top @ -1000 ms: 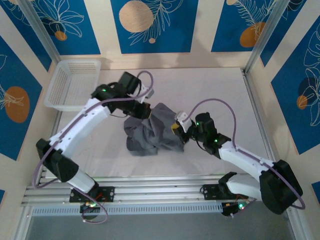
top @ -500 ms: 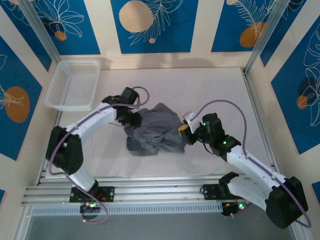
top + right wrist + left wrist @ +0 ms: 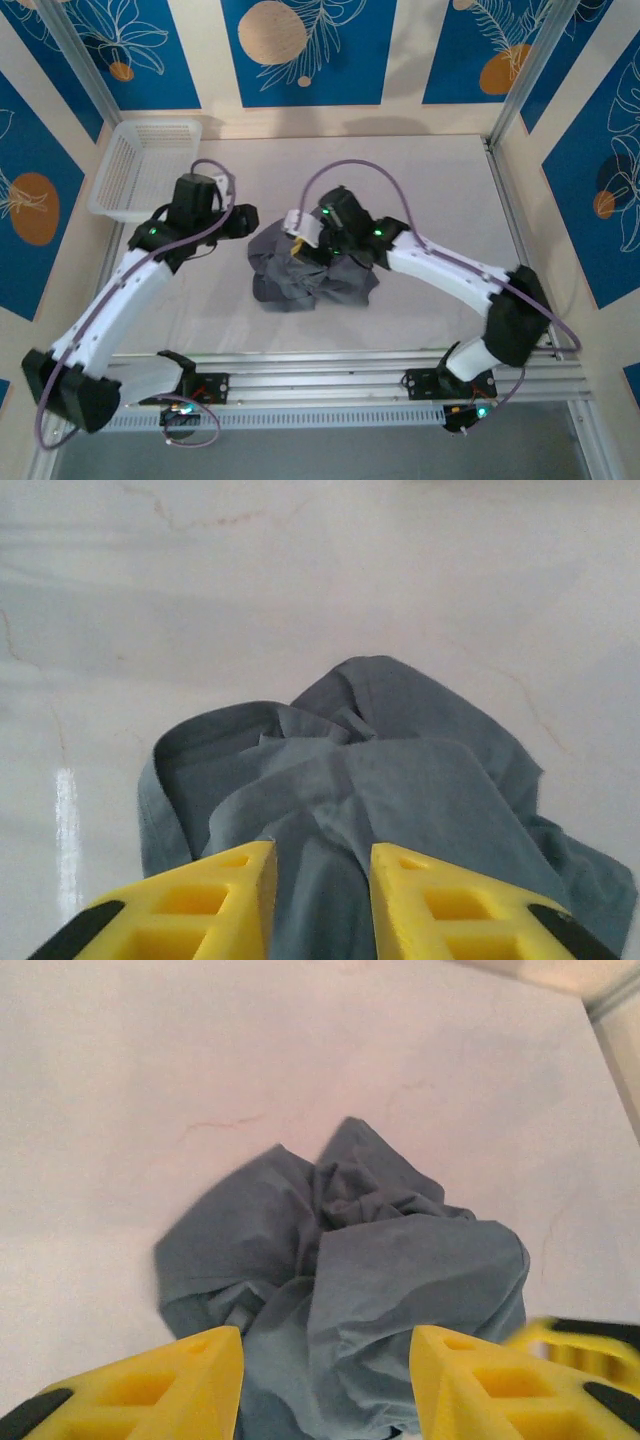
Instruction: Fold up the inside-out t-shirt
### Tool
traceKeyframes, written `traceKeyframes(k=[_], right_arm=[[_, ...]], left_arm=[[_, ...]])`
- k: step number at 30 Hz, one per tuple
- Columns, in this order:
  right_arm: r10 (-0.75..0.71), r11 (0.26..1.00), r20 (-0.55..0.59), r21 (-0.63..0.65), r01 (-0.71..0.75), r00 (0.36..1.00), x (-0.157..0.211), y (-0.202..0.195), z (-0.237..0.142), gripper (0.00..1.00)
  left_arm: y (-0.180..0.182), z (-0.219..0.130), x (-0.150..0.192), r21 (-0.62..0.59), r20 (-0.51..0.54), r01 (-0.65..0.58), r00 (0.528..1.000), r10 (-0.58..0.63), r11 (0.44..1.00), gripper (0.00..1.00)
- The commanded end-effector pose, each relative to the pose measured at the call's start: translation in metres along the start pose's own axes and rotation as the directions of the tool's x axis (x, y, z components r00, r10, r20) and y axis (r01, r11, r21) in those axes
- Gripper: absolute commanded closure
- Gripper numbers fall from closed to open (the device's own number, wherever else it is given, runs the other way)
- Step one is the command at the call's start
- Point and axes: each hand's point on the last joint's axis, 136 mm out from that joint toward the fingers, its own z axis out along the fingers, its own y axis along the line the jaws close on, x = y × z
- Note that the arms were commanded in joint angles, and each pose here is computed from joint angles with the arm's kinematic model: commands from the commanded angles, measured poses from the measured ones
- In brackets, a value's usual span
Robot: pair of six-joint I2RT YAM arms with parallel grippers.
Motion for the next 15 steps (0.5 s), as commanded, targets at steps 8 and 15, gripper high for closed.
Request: traceKeyframes(k=[8,15], right_arm=[[-0.151,0.985,-0.193,-0.114,0.131,0.969,0.029,0.008,0.072,0.40],[-0.156,0.985,-0.227,-0.101,0.137,0.961,0.040,0.000,0.090,0.34]], left_arm=[[0.041,-0.028,0.017,-0.160,0.063,0.038,0.998,-0.028,0.986,0.46],[0.037,-0.017,0.022,-0.138,0.034,0.025,0.999,-0.020,0.990,0.46]])
